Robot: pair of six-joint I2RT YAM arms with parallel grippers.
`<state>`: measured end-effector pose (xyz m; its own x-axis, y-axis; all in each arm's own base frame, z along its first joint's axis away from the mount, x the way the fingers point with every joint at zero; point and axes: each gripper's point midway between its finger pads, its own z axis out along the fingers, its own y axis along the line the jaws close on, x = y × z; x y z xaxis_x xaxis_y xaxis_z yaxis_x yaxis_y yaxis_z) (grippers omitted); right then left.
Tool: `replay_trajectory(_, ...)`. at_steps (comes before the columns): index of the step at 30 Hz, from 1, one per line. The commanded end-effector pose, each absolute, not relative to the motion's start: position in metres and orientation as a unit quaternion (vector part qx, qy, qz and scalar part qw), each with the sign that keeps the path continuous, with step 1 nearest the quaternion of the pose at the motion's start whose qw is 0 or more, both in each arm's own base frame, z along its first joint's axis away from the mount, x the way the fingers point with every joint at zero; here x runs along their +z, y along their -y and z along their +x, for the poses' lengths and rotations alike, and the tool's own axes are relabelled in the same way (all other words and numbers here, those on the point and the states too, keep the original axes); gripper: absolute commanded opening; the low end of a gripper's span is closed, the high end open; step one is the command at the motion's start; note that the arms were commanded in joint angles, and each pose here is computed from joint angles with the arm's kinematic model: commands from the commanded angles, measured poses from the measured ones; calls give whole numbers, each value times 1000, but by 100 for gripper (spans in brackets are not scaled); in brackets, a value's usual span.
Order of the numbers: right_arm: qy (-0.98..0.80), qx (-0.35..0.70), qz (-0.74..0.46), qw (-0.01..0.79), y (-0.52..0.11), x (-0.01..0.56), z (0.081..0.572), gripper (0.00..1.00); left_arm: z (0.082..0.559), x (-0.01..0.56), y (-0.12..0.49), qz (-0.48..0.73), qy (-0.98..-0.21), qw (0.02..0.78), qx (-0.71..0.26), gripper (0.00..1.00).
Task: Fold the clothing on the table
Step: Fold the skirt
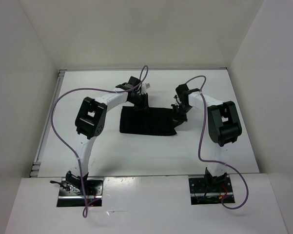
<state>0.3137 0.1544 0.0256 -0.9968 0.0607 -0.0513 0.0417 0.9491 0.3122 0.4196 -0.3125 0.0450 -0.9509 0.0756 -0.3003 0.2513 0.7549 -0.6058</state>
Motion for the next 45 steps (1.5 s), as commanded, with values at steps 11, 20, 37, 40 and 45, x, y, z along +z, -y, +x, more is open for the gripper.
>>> replay_trajectory(11, -975, 185, 12, 122, -168, 114, 354, 0, 417, -15, 307, 73, -952, 100, -281, 12)
replay_trajectory(20, -962, 218, -42, 160, -200, 171, 353, 0, 411, -12, 330, 85, -945, 86, -303, 12)
replay_trajectory(37, -973, 176, -64, 133, -195, 148, 337, 0, 469, 131, 234, 29, -925, 237, -295, 50)
replay_trajectory(40, -974, 175, -63, 129, -195, 147, 338, 0, 467, 119, 186, -12, -940, 247, -234, 47)
replay_trajectory(45, -973, 175, -72, 129, -200, 148, 341, 0, 434, 66, 141, -50, -967, 196, -153, 18)
